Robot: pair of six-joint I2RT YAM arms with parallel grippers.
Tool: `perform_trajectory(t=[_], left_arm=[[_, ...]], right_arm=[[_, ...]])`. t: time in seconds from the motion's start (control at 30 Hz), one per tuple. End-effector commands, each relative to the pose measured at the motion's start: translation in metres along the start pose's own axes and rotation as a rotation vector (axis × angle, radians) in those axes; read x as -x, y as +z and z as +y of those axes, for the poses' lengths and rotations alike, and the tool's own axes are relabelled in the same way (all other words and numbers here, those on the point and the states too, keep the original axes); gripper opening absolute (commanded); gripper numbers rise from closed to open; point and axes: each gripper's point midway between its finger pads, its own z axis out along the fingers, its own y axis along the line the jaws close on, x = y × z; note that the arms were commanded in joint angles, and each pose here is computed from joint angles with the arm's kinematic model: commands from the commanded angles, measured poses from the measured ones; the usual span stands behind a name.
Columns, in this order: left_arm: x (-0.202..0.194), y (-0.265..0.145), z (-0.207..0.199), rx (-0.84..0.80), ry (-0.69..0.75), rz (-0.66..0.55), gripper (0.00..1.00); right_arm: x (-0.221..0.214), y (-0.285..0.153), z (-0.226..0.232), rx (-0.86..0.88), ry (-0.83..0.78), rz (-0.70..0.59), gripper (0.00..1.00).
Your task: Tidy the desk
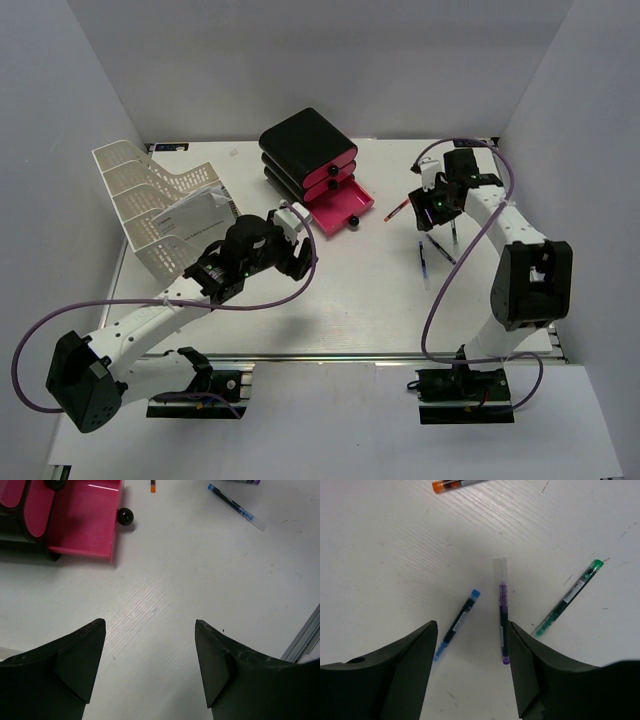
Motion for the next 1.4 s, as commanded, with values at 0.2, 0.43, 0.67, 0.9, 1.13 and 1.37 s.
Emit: perform_trajectory(t=[0.2, 0.43, 0.67, 0.9, 1.13, 1.37], left_arm=[[0.009, -0.002, -0.003, -0.020, 0.021, -0.024, 0.82], [0.006, 0.001, -0.003, -0.027, 0.022, -0.011, 0.82], [0.007, 0.002, -0.003, -0.027, 0.027, -0.012, 0.82], [0.006, 0.001, -0.002, -0.021, 0.027, -0.012, 0.82], [0.008, 0.000, -0.002, -0.019, 0.028, -0.018, 0.82], [0.009, -0.001, -0.001, -0.016, 0.027, -0.024, 0.82]], right_arm=[[-0.022, 0.014, -0.025, -0.007, -0.109, 0.209, 0.56], [-0.049, 0.031, -0.027, 0.001, -0.069, 0.316, 0.52], [-0.066, 0.041, -0.035, -0.037, -0.041, 0.381, 0.52], [-0.075, 0.054, -0.036, -0.037, -0.035, 0.424, 0.50], [-0.087, 0.063, -0.034, -0.013, -0.022, 0.462, 0.43], [-0.101, 0.067, -0.029, 0.016, -0.002, 0.497, 0.09]])
